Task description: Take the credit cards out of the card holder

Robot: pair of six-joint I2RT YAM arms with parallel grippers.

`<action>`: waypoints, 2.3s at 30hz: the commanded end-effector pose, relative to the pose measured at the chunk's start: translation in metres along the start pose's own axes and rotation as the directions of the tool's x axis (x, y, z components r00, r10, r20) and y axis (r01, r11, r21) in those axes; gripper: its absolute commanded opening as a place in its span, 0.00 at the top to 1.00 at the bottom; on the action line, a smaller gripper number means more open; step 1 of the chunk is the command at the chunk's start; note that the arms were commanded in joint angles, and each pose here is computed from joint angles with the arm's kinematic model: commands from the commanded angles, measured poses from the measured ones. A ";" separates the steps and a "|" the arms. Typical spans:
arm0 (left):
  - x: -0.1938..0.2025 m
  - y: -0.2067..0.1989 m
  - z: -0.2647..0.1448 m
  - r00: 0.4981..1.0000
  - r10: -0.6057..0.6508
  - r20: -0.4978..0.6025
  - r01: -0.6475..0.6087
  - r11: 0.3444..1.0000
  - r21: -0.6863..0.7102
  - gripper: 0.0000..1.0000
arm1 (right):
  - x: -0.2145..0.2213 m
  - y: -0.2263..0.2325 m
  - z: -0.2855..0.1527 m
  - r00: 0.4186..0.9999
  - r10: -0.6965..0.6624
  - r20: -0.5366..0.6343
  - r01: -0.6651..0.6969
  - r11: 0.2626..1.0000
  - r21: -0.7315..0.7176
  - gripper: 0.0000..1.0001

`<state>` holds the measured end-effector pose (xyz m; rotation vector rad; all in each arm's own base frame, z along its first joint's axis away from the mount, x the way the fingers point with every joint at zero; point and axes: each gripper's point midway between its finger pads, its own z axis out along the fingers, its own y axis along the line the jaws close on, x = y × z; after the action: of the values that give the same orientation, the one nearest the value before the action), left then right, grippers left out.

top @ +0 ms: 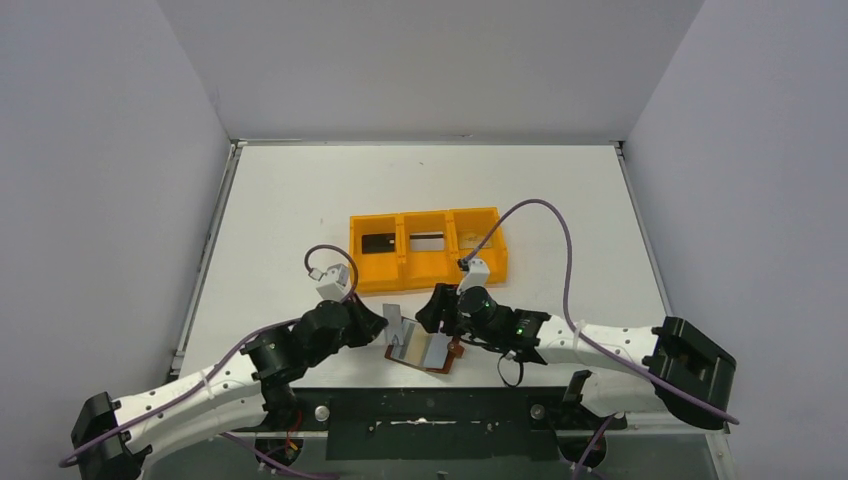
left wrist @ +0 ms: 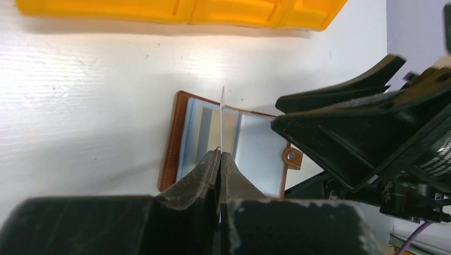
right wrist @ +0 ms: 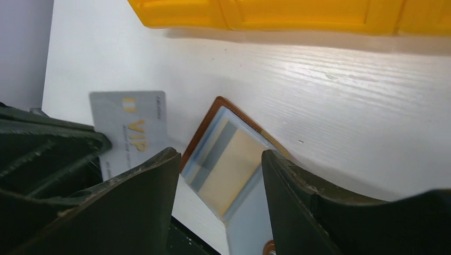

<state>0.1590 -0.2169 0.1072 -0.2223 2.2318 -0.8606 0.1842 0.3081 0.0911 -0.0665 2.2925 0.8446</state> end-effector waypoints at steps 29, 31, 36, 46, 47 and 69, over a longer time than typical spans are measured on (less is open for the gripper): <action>-0.043 -0.070 -0.037 0.995 -0.080 -0.058 0.099 0.762 0.640 1.00 | -0.035 0.079 -0.038 0.998 0.058 -0.003 -0.048 0.787 -0.615 0.43; -0.045 -0.070 -0.038 0.995 -0.088 -0.047 0.098 0.761 0.641 1.00 | -0.035 0.084 -0.042 0.998 0.056 -0.008 -0.048 0.767 -0.640 0.48; -0.048 -0.070 -0.040 0.995 -0.096 -0.028 0.091 0.762 0.641 1.00 | -0.035 0.086 -0.049 0.998 0.066 -0.004 -0.052 0.749 -0.661 0.59; -0.050 -0.068 -0.039 0.994 -0.108 -0.013 0.092 0.767 0.635 1.00 | -0.032 0.092 -0.059 0.997 0.074 -0.021 -0.067 0.703 -0.708 0.81; -0.050 -0.068 -0.039 0.994 -0.110 -0.010 0.091 0.769 0.633 1.00 | -0.032 0.092 -0.060 0.997 0.075 -0.020 -0.067 0.704 -0.707 0.83; -0.063 -0.007 -0.028 0.993 -0.074 0.097 0.047 0.964 0.260 0.32 | -0.073 0.026 -0.048 0.983 -0.086 0.163 0.125 0.961 -0.248 1.00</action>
<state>0.1759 -0.2029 0.1590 -0.1786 1.9788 -1.3064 0.1696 0.3136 0.1626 -0.2593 2.0395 1.3657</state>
